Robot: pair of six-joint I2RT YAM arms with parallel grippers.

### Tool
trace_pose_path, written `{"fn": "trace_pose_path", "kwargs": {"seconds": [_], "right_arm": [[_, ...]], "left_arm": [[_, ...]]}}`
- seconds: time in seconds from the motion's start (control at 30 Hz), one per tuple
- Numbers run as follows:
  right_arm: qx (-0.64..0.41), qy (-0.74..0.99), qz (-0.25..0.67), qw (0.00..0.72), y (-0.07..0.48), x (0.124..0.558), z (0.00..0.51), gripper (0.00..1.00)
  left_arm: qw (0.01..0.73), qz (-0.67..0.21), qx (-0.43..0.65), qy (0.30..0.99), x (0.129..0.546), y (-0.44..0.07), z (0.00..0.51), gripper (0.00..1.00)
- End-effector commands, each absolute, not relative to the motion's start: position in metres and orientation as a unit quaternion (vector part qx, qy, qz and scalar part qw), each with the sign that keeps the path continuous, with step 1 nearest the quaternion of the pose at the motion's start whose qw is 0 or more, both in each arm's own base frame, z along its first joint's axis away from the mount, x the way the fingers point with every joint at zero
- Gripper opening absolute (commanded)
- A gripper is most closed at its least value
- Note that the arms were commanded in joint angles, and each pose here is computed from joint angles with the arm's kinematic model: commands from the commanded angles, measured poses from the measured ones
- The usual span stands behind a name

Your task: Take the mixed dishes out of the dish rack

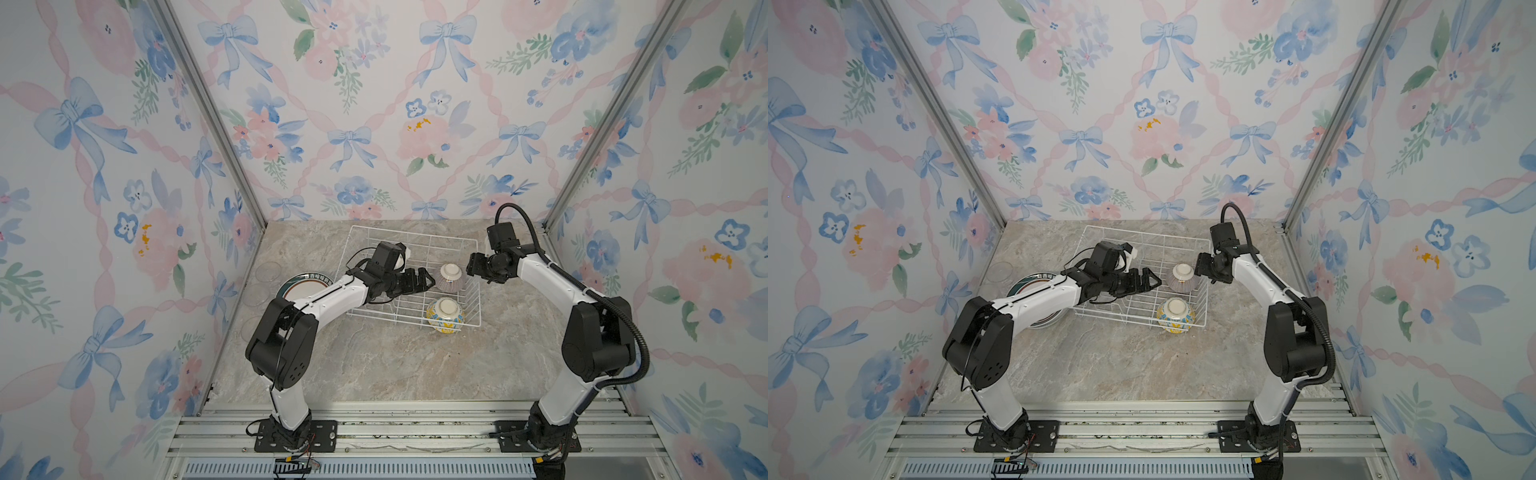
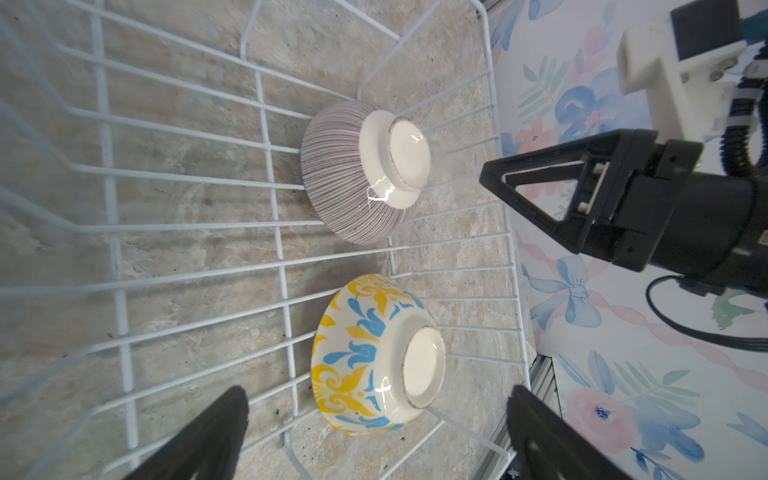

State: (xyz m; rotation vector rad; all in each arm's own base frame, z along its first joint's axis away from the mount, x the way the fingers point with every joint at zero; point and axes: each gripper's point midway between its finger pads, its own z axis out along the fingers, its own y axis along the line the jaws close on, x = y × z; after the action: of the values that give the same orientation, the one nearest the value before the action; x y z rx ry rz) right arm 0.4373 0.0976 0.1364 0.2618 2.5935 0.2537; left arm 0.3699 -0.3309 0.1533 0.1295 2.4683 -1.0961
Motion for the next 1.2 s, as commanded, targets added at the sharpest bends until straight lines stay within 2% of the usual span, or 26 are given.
{"fn": "trace_pose_path", "kwargs": {"seconds": [0.0, 0.17, 0.27, 0.57, 0.9, 1.17], "right_arm": [[0.088, 0.945, 0.105, 0.297, 0.095, 0.433, 0.170, 0.91], [0.080, 0.935, 0.129, 0.320, 0.097, 0.408, 0.195, 1.00], [0.073, 0.929, 0.141, 0.335, 0.100, 0.391, 0.208, 0.97], [0.050, 0.912, 0.181, 0.364, 0.106, 0.347, 0.234, 0.97], [0.041, 0.905, 0.183, 0.382, 0.102, 0.331, 0.252, 0.97], [0.049, 0.910, 0.165, 0.377, 0.091, 0.326, 0.244, 0.97]], "left_arm": [[0.202, -0.419, 0.046, 0.884, 0.366, -0.342, 0.150, 0.98], [0.184, -0.425, 0.051, 0.885, 0.359, -0.355, 0.142, 0.98], [0.167, -0.430, 0.052, 0.886, 0.354, -0.359, 0.133, 0.98], [0.133, -0.436, 0.050, 0.889, 0.338, -0.369, 0.113, 0.98], [0.114, -0.422, 0.043, 0.898, 0.329, -0.368, 0.093, 0.98], [0.094, -0.415, 0.039, 0.904, 0.322, -0.369, 0.076, 0.98]]}}
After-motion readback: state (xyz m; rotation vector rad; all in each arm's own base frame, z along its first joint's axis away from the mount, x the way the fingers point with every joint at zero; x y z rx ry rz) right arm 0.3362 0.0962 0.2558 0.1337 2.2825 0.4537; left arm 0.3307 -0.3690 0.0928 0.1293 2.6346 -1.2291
